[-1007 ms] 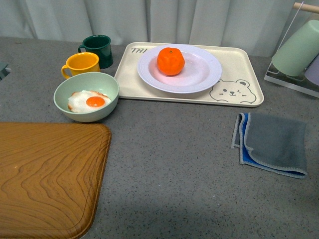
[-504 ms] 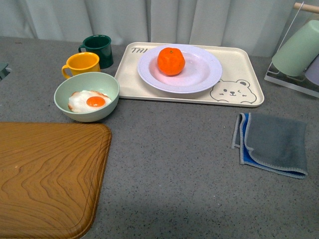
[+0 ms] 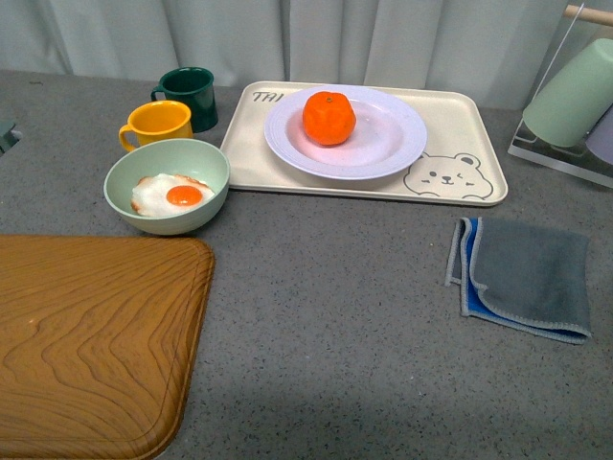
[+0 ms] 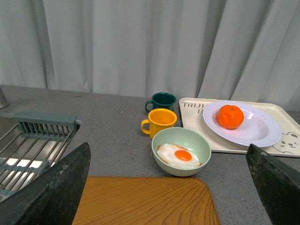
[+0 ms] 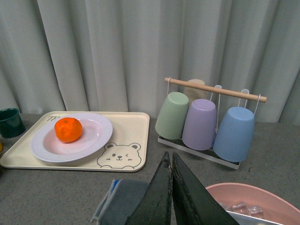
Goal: Place orange and plate with both arms
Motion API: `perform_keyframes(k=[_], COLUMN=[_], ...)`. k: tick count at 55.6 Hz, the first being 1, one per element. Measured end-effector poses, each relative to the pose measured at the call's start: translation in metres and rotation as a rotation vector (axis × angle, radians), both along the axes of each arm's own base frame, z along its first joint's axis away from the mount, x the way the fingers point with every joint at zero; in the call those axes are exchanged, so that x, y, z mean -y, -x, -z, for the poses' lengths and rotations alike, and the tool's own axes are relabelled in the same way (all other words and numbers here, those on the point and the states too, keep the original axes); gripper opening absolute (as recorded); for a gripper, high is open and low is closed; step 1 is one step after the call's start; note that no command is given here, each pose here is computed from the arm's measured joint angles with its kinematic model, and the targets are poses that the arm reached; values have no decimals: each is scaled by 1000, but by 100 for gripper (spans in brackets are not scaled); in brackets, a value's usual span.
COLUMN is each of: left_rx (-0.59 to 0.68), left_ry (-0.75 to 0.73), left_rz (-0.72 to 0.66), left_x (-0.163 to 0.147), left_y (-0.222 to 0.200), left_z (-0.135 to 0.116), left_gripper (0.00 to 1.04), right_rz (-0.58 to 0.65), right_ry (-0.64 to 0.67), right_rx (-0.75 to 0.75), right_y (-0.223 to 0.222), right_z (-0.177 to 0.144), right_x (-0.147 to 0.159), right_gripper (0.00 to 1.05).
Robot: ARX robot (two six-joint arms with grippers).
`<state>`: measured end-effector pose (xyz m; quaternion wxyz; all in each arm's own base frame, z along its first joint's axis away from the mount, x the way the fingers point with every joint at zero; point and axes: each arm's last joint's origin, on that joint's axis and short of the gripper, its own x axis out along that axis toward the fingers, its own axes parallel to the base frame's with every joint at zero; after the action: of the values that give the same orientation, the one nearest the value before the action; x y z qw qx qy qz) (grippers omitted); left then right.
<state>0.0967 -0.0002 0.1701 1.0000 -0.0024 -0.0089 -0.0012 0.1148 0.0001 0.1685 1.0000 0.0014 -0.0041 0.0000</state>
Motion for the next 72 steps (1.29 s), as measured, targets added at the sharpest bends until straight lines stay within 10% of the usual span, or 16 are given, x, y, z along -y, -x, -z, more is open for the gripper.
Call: perform_keyframes(k=[41,72], left_rx=[0,0], left_ry=[0,0], left_rz=[0,0], left_x=[0,0], left_y=[0,0], left_z=[0,0], left_gripper=[98,98], right_rz=[-3,-3], right_ry=[0,1], right_rx=[-5,-5], right_y=[17,17], right_z=[3,3], right_x=[0,0], right_gripper=[1,92])
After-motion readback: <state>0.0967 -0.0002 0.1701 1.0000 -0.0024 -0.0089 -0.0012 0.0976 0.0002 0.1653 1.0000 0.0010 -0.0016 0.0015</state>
